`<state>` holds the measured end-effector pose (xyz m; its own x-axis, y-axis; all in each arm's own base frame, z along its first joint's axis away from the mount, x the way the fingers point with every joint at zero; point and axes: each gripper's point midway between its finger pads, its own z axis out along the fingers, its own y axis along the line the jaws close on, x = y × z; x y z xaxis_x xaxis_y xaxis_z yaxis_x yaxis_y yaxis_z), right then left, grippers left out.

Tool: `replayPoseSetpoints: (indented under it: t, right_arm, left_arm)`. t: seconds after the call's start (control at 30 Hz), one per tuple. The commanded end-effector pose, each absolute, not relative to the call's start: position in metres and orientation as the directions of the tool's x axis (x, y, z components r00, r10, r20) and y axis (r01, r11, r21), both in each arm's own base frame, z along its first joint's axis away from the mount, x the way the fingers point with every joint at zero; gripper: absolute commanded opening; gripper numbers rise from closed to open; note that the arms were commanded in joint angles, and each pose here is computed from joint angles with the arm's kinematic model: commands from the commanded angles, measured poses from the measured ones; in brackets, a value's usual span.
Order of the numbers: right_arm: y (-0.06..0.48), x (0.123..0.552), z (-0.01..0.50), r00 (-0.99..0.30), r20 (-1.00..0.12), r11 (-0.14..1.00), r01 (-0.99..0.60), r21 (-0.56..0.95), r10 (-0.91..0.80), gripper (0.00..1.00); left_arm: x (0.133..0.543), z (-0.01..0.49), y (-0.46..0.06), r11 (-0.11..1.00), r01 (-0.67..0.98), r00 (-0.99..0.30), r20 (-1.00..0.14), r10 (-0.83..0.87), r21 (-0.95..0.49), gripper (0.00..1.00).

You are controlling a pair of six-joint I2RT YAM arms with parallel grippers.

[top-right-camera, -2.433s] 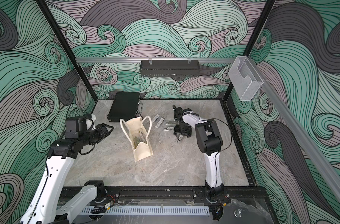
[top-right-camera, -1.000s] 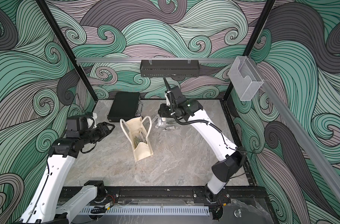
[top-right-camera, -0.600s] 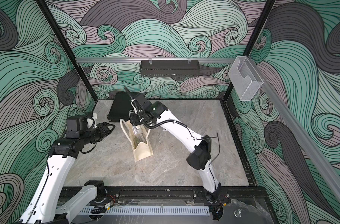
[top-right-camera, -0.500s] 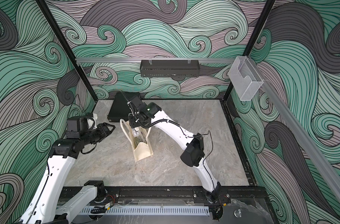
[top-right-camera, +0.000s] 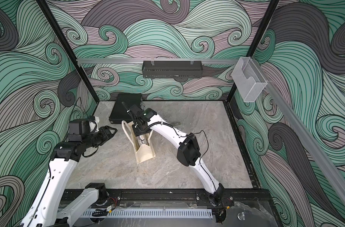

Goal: Put the compass set into the canvas bag
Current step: Place the compass set in the canvas bag.

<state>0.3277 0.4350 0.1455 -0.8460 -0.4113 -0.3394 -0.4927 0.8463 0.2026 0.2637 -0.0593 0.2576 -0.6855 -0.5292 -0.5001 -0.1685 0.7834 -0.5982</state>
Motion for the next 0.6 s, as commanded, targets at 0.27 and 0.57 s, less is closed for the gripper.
replayPoseSetpoints:
  t: [0.27,0.57]
  right_arm:
    - [0.430,0.320,0.121,-0.880,-0.261,0.878,-0.446,0.172,-0.396,0.56]
    - [0.430,0.313,0.209,-0.823,-0.423,0.837,-0.500,0.221,-0.380,0.72]
  left_arm:
    - [0.264,0.260,-0.060,0.787,-0.157,-0.681,-0.512,-0.524,-0.597,0.57]
    - [0.264,0.264,-0.060,0.791,-0.155,-0.681,-0.516,-0.520,-0.592,0.57]
